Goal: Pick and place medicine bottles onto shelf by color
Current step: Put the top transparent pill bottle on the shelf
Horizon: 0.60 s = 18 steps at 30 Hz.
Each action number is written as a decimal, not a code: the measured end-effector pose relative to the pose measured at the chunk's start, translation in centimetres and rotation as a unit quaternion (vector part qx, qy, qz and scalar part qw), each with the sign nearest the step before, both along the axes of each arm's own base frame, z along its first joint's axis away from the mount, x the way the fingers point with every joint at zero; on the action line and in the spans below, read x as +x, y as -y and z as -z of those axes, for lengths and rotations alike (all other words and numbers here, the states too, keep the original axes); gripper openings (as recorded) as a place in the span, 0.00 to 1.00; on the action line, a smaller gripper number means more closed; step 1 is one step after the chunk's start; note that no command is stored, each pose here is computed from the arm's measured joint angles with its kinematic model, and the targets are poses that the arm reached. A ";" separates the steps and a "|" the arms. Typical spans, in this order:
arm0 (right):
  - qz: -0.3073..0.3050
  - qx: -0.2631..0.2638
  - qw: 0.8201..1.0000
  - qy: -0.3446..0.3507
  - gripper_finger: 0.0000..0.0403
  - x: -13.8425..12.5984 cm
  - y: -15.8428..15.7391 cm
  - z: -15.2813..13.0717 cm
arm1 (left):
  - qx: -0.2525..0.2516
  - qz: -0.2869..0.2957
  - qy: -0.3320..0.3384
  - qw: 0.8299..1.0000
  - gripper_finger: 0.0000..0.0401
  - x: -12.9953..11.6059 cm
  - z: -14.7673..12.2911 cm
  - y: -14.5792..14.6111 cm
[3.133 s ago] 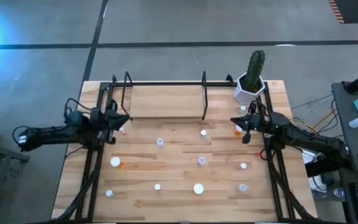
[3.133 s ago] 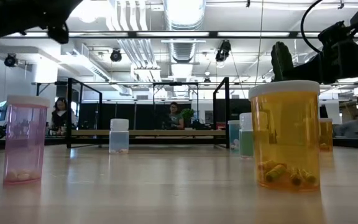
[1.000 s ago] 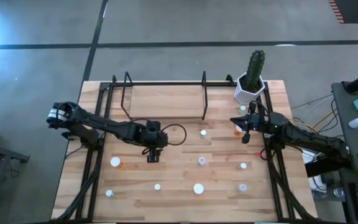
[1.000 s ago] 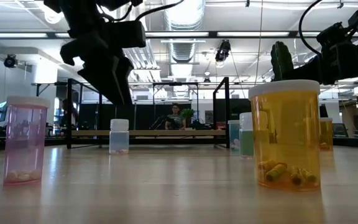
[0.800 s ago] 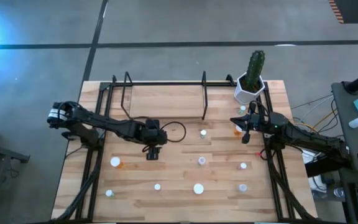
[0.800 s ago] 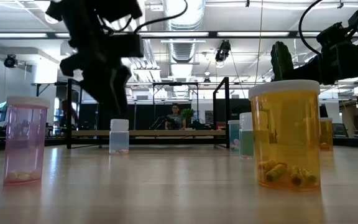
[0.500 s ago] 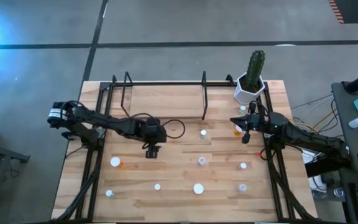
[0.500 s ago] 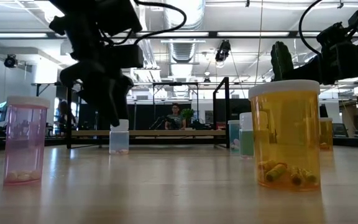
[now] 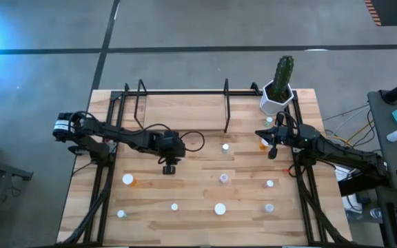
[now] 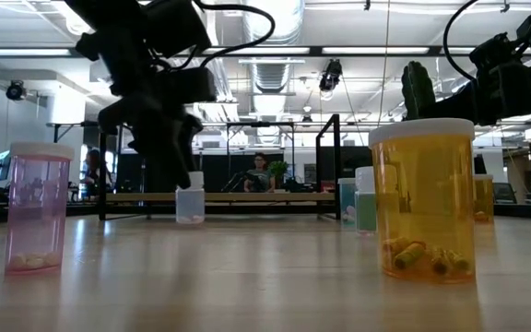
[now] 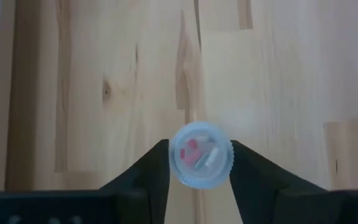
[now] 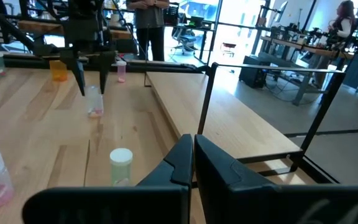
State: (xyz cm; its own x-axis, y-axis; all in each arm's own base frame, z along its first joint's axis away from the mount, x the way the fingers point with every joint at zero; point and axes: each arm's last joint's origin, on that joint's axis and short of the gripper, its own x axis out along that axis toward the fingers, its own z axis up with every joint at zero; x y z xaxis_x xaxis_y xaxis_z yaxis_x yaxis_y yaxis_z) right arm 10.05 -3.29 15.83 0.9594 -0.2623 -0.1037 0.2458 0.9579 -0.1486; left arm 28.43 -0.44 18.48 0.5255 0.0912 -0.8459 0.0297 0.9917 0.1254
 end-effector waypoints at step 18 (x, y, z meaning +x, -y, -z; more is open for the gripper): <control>0.006 -0.016 0.999 0.044 0.02 0.0 0.0 -0.9 | 0.042 -0.142 0.142 0.979 0.33 -2.1 -8.8 -5.3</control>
State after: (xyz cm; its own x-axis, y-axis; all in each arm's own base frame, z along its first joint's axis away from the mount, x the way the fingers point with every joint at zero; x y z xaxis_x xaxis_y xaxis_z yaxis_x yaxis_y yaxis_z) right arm 10.10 -3.33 16.74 0.9614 -0.2749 -0.0099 0.2700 0.9499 -0.1573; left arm 26.28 4.90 27.24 0.6810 0.3311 -0.6531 -0.2934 0.9406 0.1708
